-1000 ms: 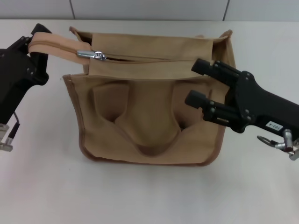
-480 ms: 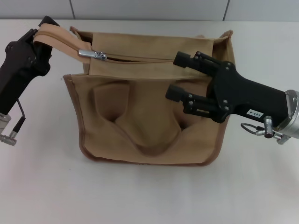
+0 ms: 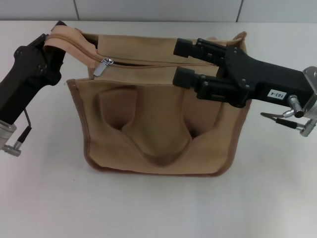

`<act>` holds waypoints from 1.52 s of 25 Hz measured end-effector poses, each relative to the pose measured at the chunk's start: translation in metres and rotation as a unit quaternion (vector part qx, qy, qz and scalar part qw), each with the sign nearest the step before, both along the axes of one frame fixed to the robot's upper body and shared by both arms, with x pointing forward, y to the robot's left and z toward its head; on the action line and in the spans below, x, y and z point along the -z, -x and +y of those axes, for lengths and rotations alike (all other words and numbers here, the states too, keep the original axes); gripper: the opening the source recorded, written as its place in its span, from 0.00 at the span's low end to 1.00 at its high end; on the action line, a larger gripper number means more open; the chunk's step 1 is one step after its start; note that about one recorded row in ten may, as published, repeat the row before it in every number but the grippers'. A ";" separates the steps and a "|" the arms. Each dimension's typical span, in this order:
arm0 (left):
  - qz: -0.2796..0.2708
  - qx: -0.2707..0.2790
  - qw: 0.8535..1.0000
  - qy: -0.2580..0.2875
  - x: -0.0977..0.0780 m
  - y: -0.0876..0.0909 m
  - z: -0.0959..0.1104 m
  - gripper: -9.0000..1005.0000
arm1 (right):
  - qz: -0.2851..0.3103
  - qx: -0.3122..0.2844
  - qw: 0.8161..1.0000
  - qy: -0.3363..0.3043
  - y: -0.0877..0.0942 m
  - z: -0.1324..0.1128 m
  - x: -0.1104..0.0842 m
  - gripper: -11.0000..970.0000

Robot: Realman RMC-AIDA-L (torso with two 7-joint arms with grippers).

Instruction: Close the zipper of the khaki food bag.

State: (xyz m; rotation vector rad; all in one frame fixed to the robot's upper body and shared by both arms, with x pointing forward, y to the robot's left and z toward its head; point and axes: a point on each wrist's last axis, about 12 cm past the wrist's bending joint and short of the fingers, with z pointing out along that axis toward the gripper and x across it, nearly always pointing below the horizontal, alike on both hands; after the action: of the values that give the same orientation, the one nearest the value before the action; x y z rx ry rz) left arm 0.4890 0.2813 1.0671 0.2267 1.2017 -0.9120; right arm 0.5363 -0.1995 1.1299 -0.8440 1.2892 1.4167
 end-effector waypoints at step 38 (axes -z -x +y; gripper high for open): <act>-0.068 0.070 0.995 0.027 -0.029 -0.019 -0.019 0.02 | 0.408 -0.094 0.908 -0.025 -0.032 0.049 -0.005 0.82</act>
State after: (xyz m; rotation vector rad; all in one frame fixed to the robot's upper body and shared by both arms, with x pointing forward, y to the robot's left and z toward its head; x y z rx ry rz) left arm 0.5081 0.2623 1.0959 0.3274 1.0436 -1.0331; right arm 0.5682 -0.1508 1.1354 -0.3235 1.8021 2.0638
